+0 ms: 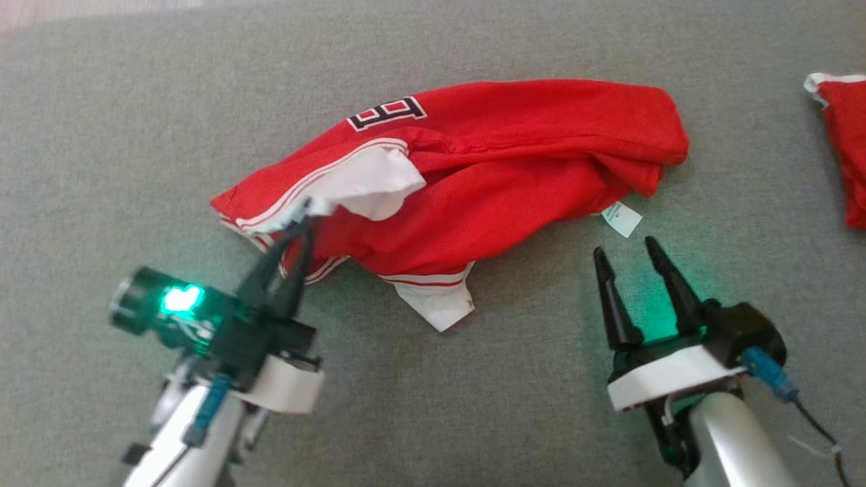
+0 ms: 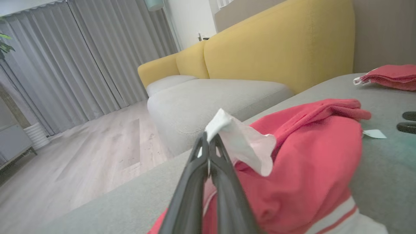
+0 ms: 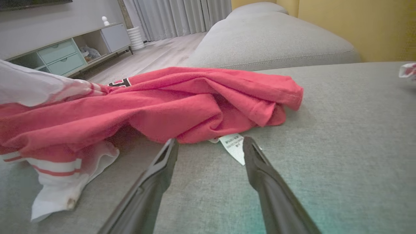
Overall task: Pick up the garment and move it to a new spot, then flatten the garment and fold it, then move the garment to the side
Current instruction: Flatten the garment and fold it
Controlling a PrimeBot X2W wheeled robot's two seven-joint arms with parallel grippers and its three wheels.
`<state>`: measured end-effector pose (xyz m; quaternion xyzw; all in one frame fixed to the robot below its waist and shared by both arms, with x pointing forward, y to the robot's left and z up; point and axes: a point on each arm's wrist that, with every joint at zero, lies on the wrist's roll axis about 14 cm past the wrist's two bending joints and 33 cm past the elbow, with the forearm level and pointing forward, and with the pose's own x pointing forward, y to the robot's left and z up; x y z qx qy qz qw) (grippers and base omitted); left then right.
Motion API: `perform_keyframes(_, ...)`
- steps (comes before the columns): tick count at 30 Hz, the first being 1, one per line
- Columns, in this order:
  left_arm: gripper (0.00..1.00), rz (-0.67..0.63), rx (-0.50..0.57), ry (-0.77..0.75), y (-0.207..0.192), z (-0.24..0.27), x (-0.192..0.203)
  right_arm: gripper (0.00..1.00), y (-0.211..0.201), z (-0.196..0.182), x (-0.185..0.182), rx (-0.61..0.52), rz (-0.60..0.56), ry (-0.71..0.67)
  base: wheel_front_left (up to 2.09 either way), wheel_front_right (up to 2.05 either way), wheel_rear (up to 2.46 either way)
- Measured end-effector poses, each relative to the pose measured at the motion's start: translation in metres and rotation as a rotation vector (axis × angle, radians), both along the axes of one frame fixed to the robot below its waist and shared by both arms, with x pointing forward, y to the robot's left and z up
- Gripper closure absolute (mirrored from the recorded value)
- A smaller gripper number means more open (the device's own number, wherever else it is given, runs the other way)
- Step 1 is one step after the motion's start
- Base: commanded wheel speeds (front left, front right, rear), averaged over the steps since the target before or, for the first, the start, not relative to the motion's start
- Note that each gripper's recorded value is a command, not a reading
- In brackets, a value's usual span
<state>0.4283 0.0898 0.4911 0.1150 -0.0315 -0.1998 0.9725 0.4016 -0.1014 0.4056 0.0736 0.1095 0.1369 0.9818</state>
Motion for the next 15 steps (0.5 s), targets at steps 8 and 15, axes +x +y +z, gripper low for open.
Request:
perform_keyframes(8,1.00,0.050,0.034,-0.080,0.028,0.018,0.032,0.00,-0.035,0.000,0.054,-0.045,-0.084,-0.029,0.00,0.00,0.00)
perform_keyframes(15,1.00,0.103,0.066,-0.119,0.051,0.024,0.051,0.00,-0.047,-0.007,0.086,0.021,-0.142,-0.013,0.00,0.00,0.00)
